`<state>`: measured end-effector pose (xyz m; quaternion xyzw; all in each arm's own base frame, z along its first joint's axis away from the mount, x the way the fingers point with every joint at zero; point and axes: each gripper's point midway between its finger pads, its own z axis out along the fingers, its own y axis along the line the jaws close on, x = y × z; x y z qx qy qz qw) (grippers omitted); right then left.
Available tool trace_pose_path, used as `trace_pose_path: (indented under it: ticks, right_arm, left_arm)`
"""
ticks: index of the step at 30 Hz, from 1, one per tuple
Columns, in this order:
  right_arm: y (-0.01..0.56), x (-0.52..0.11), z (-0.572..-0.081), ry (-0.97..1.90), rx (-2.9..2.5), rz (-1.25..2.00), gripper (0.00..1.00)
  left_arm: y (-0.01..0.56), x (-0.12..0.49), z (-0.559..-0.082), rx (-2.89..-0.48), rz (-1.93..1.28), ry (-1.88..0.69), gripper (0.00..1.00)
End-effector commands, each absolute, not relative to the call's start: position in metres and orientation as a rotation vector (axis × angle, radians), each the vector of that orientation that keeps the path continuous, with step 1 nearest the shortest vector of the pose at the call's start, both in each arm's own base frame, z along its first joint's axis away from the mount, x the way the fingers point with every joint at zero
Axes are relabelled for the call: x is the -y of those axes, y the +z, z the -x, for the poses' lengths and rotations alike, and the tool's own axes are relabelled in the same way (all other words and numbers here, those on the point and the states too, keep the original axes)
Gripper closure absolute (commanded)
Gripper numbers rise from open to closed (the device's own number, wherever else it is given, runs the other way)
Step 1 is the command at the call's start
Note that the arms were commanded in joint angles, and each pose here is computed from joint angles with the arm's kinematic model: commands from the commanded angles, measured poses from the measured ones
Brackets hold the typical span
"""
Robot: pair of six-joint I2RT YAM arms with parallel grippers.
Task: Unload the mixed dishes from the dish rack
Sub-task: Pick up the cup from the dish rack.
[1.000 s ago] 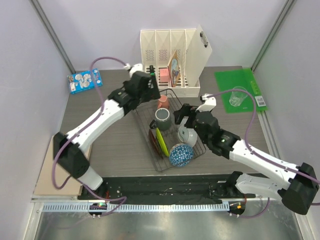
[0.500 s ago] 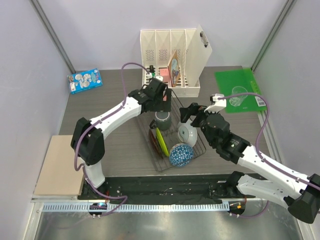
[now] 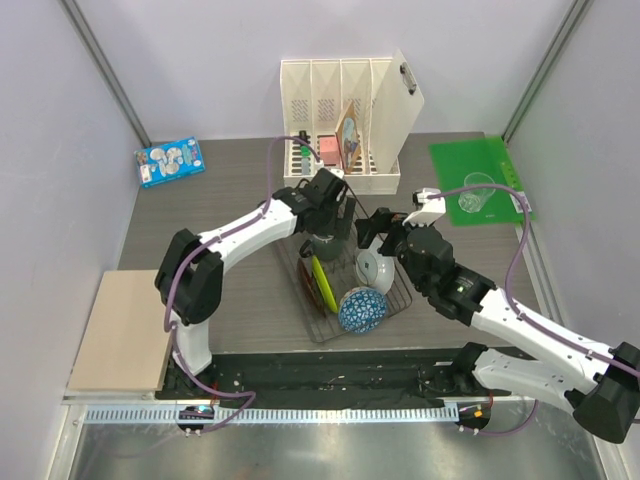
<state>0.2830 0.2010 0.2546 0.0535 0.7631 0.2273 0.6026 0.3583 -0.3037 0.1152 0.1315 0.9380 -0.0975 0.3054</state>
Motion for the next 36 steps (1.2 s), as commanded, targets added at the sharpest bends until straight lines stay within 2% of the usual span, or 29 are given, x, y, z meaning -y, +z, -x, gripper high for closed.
trace_pose_path:
  ticks: [1, 5, 8, 9, 11, 12, 14, 17, 18, 20, 21, 29, 33, 34, 36]
  right_arm:
    - [0.247, -0.205, -0.284, 0.519, -1.779, -0.108, 0.0]
    - [0.243, -0.207, -0.286, 0.512, -1.792, -0.106, 0.0]
    - [0.241, -0.206, -0.286, 0.512, -1.795, -0.11, 0.01]
    - [0.242, -0.206, -0.285, 0.514, -1.792, -0.111, 0.0]
    - [0.244, -0.205, -0.283, 0.521, -1.788, -0.112, 0.01]
    - [0.247, -0.204, -0.283, 0.524, -1.783, -0.112, 0.01]
    - [0.257, -0.201, -0.281, 0.537, -1.757, -0.117, 0.02]
    - [0.265, -0.197, -0.278, 0.534, -1.748, -0.118, 0.02]
    - [0.269, -0.195, -0.276, 0.536, -1.742, -0.112, 0.02]
    - [0.28, -0.195, -0.274, 0.551, -1.728, -0.109, 0.02]
    - [0.283, -0.194, -0.273, 0.548, -1.733, -0.097, 0.02]
    - [0.313, -0.174, -0.266, 0.547, -1.677, -0.181, 0.0]
    - [0.313, -0.162, -0.264, 0.648, -1.557, -0.335, 0.0]
    - [0.313, -0.165, -0.261, 0.681, -1.551, -0.315, 0.0]
    - [0.309, -0.173, -0.258, 0.708, -1.573, -0.26, 0.0]
  left_arm:
    - [0.106, 0.307, -0.355, -2.498, -0.378, -0.277, 0.0]
    - [0.096, 0.306, -0.351, -2.526, -0.387, -0.277, 0.0]
    - [0.093, 0.306, -0.349, -2.533, -0.402, -0.281, 0.16]
    - [0.093, 0.305, -0.348, -2.53, -0.415, -0.277, 0.28]
    - [0.102, 0.303, -0.351, -2.503, -0.417, -0.262, 0.41]
    - [0.106, 0.301, -0.353, -2.491, -0.416, -0.255, 0.51]
    - [0.126, 0.301, -0.356, -2.445, -0.417, -0.26, 0.59]
    - [0.154, 0.3, -0.358, -2.399, -0.415, -0.284, 0.75]
    - [0.16, 0.3, -0.357, -2.389, -0.42, -0.288, 0.84]
    - [0.184, 0.299, -0.357, -2.35, -0.414, -0.306, 0.92]
    - [0.192, 0.298, -0.357, -2.339, -0.413, -0.311, 0.99]
    - [0.277, 0.288, -0.344, -2.173, -0.381, -0.415, 1.0]
    - [0.311, 0.295, -0.33, -2.092, -0.308, -0.727, 1.0]
    - [0.313, 0.301, -0.31, -2.101, -0.32, -0.904, 1.0]
    - [0.342, 0.308, -0.308, -1.978, -0.282, -1.187, 1.0]
